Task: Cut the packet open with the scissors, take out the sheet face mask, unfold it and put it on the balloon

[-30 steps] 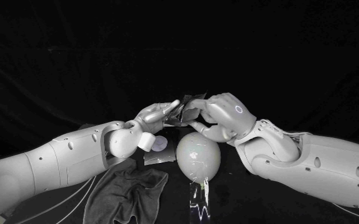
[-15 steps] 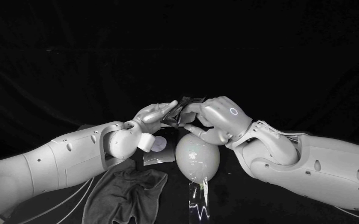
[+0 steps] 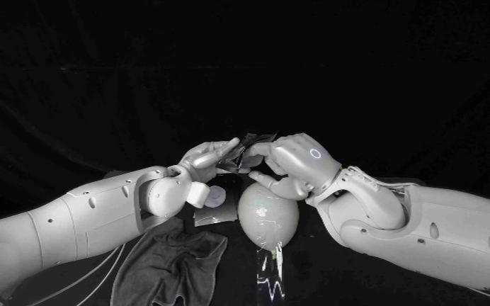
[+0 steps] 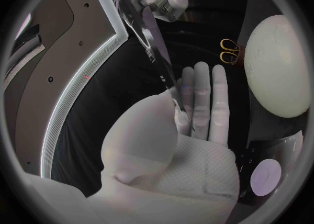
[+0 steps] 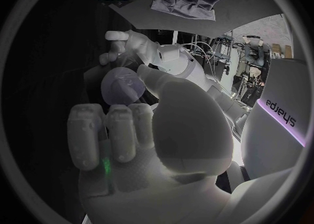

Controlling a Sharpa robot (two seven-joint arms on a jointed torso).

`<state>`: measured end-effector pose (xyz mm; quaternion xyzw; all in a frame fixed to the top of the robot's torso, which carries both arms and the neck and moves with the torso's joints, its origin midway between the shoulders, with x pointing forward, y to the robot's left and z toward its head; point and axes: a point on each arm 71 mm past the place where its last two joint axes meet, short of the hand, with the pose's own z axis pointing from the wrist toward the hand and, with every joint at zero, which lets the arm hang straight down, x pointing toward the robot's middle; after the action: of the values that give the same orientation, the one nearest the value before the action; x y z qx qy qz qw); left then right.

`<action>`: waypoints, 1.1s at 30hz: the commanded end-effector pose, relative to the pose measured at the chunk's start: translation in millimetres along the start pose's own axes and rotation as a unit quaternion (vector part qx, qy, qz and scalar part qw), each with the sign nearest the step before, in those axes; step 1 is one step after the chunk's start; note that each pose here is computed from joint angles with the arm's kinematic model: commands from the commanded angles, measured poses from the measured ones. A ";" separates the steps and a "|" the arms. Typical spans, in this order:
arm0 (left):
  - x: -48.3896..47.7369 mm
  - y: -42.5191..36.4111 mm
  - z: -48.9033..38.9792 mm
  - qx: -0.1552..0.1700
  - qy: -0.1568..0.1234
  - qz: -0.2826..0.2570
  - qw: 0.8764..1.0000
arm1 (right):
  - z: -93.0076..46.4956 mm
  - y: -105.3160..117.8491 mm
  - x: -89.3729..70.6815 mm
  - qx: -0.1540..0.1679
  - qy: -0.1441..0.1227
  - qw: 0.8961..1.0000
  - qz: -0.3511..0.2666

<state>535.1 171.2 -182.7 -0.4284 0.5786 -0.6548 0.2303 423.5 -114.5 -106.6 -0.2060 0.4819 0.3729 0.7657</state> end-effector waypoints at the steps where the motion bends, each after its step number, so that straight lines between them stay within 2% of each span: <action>1: -0.4 -0.8 0.4 0.000 -0.010 0.012 1.000 | -0.8 1.9 0.8 0.008 0.015 1.000 -0.012; 9: -2.7 -0.9 -0.1 0.000 -0.026 0.020 0.999 | -4.2 7.3 3.6 0.042 0.063 0.997 -0.027; 21: -3.9 -0.9 -0.2 0.000 -0.035 0.031 0.999 | -4.9 15.6 8.0 0.082 0.110 0.990 -0.037; 33: -4.6 -0.9 -0.6 -0.001 -0.035 0.037 0.999 | -3.2 19.7 8.9 0.093 0.114 0.989 -0.036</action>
<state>537.5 177.0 -184.6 -0.4352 0.5856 -0.6280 0.2708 408.1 -100.2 -114.4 -0.1903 0.5850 0.2904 0.7329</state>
